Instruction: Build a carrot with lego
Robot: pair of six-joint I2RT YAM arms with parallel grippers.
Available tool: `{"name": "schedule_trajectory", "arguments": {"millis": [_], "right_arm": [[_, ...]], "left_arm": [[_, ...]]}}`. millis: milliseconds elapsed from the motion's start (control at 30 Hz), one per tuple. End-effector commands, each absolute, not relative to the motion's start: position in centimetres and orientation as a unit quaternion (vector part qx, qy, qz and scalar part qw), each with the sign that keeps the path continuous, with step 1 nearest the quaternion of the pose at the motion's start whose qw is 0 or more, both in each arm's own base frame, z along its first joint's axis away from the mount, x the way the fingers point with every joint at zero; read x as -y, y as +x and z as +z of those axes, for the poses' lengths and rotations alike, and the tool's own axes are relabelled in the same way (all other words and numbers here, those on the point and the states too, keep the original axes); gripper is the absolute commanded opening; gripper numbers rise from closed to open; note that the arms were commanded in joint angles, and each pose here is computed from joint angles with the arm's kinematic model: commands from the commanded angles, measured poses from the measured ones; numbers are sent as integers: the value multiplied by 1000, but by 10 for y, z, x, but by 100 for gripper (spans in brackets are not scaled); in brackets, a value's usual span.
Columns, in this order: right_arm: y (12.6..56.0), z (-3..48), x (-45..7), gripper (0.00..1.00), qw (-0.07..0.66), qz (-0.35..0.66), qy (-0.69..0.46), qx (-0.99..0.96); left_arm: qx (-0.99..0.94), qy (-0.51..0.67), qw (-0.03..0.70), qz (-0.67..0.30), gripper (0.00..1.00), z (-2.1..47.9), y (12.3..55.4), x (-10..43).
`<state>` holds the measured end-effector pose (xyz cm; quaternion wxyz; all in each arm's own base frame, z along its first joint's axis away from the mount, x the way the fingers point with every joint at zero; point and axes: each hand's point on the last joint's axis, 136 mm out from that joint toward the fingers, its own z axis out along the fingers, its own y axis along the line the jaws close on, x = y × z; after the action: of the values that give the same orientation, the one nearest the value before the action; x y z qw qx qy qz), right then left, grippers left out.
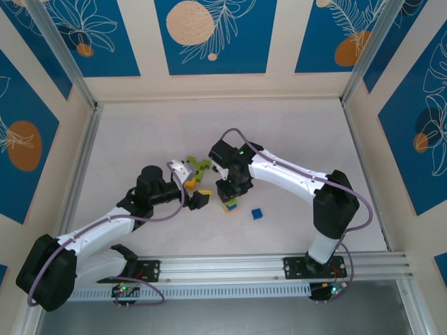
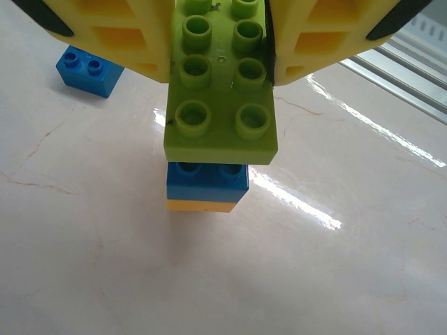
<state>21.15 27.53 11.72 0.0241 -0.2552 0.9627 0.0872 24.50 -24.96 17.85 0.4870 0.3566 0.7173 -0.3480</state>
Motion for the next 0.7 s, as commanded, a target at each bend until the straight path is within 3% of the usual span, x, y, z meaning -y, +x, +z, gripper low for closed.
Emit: {"name": "schedule_trajectory", "arguments": {"millis": [0, 433, 667], "right_arm": [[190, 105, -260, 32, -36, 56, -263, -963], [198, 120, -266, 31, 3, 72, -260, -963], [195, 111, -268, 31, -11, 77, -262, -962]], "left_arm": [[-711, 357, 491, -356, 99, 189, 248, 251], [-710, 357, 490, -357, 99, 189, 247, 251], [-709, 357, 492, -356, 99, 190, 247, 251]]}}
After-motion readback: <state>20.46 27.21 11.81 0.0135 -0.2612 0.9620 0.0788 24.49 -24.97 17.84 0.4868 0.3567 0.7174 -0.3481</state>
